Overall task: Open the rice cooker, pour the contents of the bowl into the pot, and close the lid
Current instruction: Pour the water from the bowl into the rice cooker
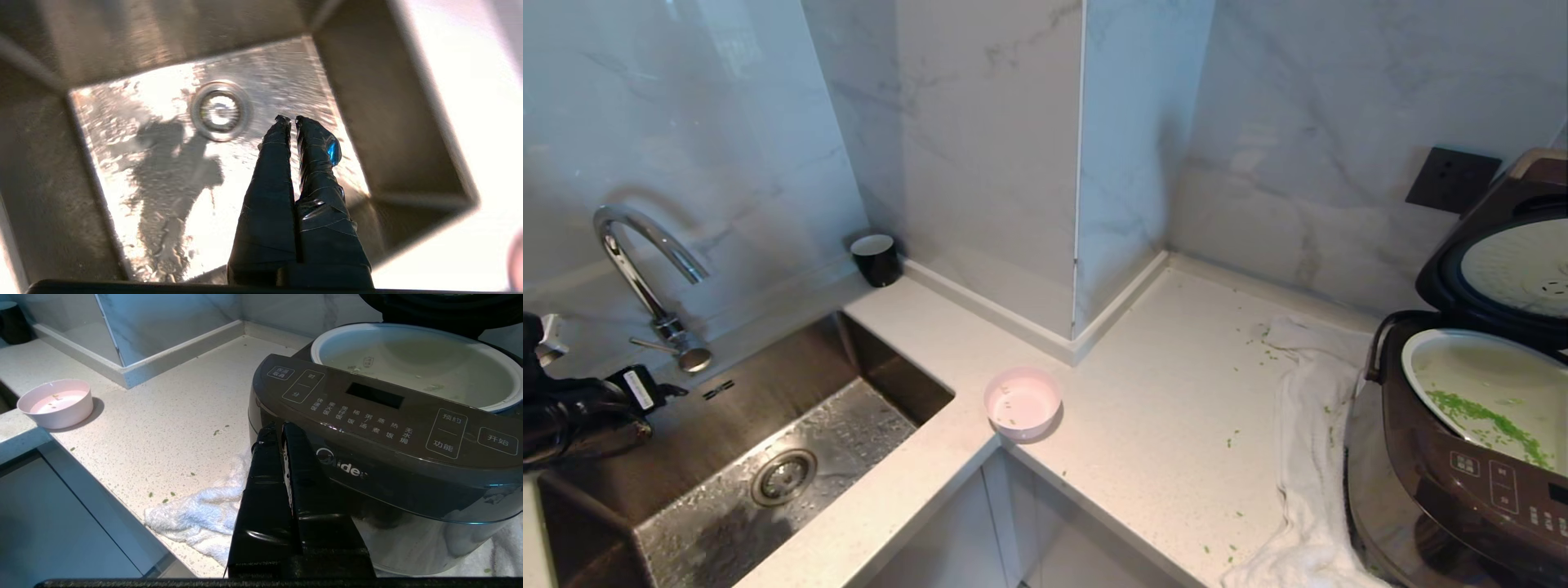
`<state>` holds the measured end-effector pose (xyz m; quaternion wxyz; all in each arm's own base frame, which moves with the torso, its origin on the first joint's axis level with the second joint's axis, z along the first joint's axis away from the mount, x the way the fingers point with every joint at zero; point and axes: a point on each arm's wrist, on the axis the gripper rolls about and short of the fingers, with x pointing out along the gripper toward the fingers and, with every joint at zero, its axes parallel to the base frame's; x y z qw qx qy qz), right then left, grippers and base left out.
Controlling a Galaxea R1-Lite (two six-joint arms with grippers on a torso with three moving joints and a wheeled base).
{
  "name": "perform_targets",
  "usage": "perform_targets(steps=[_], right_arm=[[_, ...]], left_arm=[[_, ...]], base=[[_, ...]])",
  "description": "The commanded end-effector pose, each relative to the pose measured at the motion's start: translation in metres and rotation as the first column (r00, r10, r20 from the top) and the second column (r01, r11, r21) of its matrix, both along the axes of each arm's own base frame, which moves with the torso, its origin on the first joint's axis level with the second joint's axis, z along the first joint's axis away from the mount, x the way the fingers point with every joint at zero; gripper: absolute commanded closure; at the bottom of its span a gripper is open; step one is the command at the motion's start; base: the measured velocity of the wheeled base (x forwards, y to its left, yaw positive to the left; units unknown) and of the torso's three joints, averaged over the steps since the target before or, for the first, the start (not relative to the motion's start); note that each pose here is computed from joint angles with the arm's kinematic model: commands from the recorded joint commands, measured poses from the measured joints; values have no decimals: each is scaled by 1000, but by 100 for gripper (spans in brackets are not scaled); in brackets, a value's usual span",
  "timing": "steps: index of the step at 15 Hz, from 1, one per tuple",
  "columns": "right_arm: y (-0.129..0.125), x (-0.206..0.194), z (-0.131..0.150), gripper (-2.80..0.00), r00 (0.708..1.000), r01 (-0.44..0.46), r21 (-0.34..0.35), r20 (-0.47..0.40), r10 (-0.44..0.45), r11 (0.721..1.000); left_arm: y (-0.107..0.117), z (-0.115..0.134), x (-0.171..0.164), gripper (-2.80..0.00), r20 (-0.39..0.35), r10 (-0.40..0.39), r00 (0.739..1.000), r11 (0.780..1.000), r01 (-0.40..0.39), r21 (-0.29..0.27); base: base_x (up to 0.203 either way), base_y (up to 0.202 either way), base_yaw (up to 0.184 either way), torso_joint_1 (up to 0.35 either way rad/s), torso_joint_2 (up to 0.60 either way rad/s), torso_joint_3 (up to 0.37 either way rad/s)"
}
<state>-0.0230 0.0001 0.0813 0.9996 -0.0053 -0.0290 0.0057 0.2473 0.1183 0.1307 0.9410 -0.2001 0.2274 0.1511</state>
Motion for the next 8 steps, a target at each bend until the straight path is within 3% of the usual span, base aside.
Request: perform_targets(steps=[1, 4, 8], right_arm=[[0, 2, -7, 0, 1000, -1, 0, -27, 1, 1000], [0, 2, -8, 0, 1000, -1, -2, -27, 0, 1000], [0, 2, -7, 0, 1000, -1, -2, -27, 0, 1000]], left_arm=[[-23, 24, -39, 0, 103, -53, 993, 998, 48, 46], [-60, 38, -94, 0, 221, -203, 954, 977, 183, 106], [-103, 54, -156, 0, 359, -406, 841, 913, 351, 210]], base=[[0, 0, 0, 0, 0, 0], [0, 0, 0, 0, 0, 0], [0, 0, 0, 0, 0, 0]])
